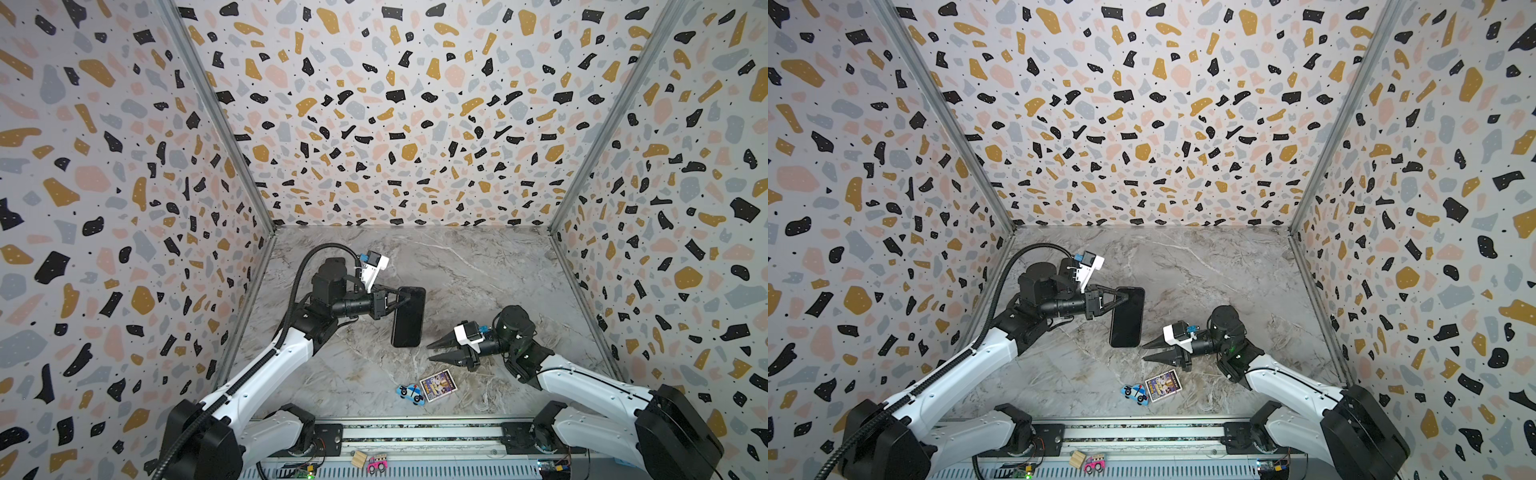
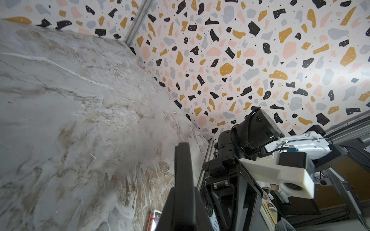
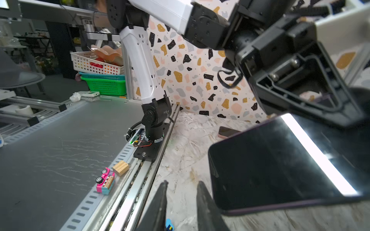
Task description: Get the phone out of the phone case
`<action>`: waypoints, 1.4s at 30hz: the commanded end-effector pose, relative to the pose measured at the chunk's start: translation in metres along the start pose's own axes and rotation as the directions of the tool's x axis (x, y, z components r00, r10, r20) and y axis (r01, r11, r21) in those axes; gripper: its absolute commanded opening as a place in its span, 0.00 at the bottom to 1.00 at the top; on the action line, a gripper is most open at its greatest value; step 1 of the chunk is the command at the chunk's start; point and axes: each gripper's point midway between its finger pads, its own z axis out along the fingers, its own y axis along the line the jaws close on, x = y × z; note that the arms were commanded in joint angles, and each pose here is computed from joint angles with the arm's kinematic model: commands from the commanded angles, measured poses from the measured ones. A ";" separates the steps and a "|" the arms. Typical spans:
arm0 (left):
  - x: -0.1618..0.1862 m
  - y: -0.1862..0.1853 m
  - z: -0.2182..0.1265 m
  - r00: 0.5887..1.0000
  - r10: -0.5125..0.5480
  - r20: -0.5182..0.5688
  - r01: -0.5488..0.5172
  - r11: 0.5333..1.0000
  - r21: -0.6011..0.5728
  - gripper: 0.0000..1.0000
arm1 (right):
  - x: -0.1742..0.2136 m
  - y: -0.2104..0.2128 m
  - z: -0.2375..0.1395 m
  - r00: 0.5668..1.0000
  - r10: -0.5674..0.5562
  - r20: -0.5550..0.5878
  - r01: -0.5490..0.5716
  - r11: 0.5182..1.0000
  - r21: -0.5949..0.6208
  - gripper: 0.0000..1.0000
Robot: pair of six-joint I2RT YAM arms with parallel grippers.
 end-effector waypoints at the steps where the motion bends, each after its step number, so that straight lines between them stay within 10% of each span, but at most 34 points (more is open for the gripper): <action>1: -0.030 -0.035 -0.016 0.991 0.108 0.078 -0.113 0.991 0.069 0.00 | -0.017 -0.017 -0.012 0.994 0.085 0.068 -0.092 0.989 0.111 0.35; 11: -0.042 -0.062 -0.026 0.983 0.119 0.137 -0.139 0.979 0.149 0.00 | -0.006 -0.016 -0.003 0.972 0.236 0.021 -0.237 0.971 0.032 0.65; 42: -0.032 -0.059 -0.024 0.987 0.099 0.126 -0.121 0.977 0.175 0.00 | -0.016 -0.024 0.024 0.982 0.189 0.021 -0.187 0.980 -0.074 0.43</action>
